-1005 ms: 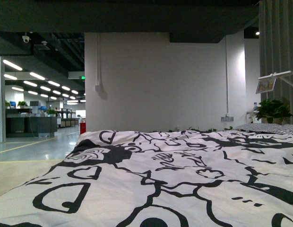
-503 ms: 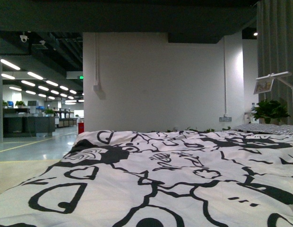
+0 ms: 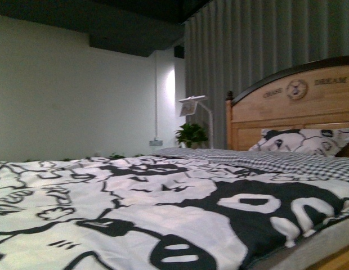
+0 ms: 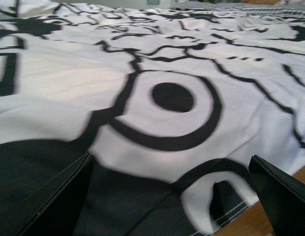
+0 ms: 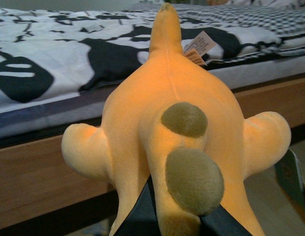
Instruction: Put away toys
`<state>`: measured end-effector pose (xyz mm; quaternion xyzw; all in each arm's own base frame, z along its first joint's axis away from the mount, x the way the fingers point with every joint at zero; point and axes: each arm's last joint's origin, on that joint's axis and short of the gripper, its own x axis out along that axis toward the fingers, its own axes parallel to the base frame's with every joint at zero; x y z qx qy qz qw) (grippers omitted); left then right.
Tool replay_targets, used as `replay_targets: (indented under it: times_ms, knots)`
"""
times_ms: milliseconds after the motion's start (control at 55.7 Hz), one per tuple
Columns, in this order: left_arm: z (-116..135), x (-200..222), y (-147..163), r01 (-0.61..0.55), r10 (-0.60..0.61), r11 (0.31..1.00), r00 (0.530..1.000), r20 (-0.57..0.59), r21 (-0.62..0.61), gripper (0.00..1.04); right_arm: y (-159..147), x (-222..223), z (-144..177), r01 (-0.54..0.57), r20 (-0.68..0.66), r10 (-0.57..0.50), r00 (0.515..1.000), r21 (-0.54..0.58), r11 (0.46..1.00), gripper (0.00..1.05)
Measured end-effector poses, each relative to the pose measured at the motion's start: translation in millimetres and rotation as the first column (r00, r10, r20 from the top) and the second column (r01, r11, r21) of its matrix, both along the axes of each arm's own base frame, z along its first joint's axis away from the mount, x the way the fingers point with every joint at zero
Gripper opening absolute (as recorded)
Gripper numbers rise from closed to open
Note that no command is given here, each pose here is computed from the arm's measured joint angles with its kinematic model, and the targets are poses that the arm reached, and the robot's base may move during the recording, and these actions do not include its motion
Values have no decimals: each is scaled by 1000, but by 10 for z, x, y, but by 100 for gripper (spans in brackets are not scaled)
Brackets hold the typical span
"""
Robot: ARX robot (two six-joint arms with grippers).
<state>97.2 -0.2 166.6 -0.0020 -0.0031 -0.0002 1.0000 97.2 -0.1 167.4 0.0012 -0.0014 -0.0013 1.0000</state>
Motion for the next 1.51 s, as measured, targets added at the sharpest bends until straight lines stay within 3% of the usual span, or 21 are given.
replay_targets:
  times_ms: [1508]
  knots:
    - [0, 0, -1, 2, -2, 1000, 1000, 0, 0, 98, 3, 0, 0, -9, 0, 9, 1000, 0, 1000, 6]
